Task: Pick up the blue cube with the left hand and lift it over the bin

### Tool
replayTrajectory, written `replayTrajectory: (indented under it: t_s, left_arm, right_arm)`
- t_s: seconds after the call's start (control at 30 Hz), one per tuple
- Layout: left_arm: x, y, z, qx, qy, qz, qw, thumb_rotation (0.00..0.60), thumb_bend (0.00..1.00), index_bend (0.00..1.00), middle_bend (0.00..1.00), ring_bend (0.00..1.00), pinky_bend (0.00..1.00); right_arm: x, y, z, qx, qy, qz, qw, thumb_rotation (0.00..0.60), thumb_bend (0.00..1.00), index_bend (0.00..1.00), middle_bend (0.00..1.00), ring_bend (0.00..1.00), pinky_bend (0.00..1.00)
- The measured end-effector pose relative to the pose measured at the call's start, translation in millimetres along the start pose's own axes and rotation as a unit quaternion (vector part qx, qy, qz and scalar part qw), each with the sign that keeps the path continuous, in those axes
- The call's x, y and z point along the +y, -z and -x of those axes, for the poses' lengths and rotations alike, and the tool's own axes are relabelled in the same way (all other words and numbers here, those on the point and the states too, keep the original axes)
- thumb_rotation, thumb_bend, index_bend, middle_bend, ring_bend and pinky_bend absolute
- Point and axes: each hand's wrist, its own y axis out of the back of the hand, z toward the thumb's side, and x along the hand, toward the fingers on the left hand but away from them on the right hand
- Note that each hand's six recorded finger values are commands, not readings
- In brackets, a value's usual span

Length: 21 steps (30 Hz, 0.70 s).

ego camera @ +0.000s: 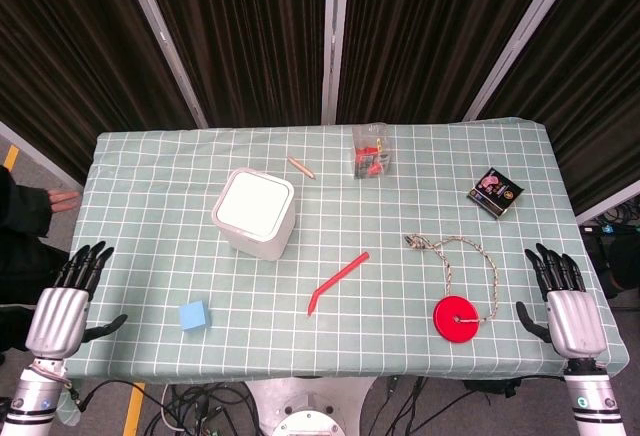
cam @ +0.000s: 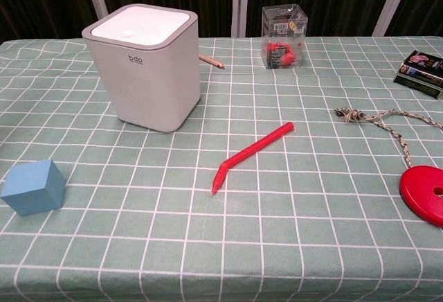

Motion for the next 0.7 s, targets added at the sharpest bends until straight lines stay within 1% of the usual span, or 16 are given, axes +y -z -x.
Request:
replayTrajectory:
  t_s: [0.27,0.47,0.63,0.7]
  left_arm:
    - [-3,-3,1,-0.006,0.009,0.001,0.9999,0.600,0.02,0.02,0.04,0.00,0.17]
    - [-9,-10,2,-0.022,0.030,0.008,0.9993,0.600,0.02,0.02,0.04,0.00,0.17]
    - [-6,-15,-4,-0.035,0.021,0.007,0.9991,0.600,0.02,0.02,0.04,0.00,0.17]
    - [-2,-21,-11,-0.049,0.017,0.003,0.9987,0.600,0.02,0.02,0.04,0.00,0.17]
  right_arm:
    - [0,3,0,-0.004,0.000,0.001,1.0000,0.600,0.29,0.00,0.00,0.00,0.00]
    - [2,1,0,0.000,0.003,0.001,1.0000,0.600,0.29,0.00,0.00,0.00,0.00]
    - [6,3,0,-0.002,0.008,-0.003,1.0000,0.600,0.29,0.00,0.00,0.00,0.00]
    - [6,4,0,-0.002,0.007,-0.002,1.0000,0.600,0.29,0.00,0.00,0.00,0.00]
